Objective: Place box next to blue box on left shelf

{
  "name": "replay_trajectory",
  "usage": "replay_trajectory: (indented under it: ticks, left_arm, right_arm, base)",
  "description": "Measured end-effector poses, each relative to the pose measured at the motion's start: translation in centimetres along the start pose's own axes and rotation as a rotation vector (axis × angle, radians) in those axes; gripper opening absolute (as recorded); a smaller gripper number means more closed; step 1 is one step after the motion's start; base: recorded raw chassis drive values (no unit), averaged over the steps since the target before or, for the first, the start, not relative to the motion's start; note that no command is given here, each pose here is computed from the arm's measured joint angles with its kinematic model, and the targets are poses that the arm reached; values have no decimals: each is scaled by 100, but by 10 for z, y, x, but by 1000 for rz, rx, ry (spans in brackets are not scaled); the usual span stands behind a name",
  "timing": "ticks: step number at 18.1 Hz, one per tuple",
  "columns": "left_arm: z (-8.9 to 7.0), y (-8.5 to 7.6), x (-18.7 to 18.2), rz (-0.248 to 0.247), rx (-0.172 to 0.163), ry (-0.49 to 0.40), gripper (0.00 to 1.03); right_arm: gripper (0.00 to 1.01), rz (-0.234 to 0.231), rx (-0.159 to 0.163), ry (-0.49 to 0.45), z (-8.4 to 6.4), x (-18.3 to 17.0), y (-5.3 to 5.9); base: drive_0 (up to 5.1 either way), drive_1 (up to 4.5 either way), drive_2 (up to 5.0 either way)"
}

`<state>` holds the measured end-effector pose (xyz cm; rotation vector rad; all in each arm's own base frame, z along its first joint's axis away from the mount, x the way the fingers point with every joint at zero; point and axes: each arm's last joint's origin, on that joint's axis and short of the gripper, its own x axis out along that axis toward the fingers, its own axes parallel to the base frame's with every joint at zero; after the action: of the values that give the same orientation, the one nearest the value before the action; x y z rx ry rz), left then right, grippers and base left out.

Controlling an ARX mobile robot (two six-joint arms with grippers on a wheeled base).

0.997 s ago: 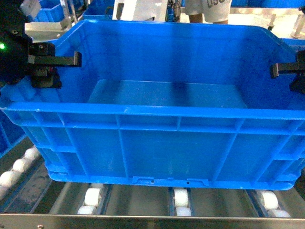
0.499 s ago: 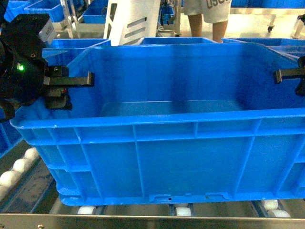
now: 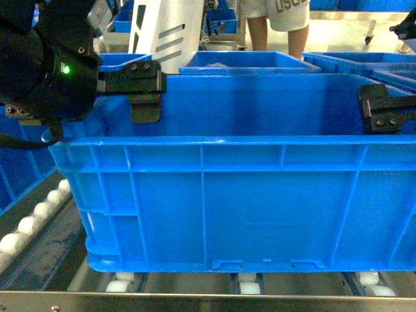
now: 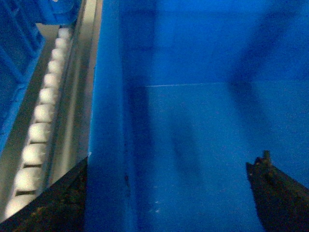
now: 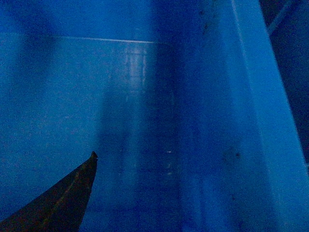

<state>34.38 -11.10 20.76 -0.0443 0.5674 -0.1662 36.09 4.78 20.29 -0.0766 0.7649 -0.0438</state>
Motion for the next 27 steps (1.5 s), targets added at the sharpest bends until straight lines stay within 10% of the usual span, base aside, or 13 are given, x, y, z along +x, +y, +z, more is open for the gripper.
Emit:
replay_trajectory:
  ticks: [14,15,18,20,23,27]
  left_arm:
    - [-1,1,0,-7,-38,-4,98]
    - [-3,2,2,30,-35,-126,94]
    - [-37,26,-36,147,20,-490,61]
    - [-47,49,-72,182,11,-607,36]
    - [-88,63,-96,164,29,-540,1]
    - [-115,74,-128,163,28,-545,1]
  right_arm:
    - [98,13,-10,3,-1,0,2]
    - [94,7,14,-131,-4,5,2]
    - [61,39,74,-612,-48,-18,-12]
    - [35,47,86,-773,-70,-49,-22]
    - [0,42,79,-744,-109,-69,-32]
    - [1,34,84,-745,-148,-89,-47]
  base:
    - [0,0,0]
    - [0,0,0]
    - [0,0,0]
    - [0,0,0]
    - [0,0,0]
    - [0,0,0]
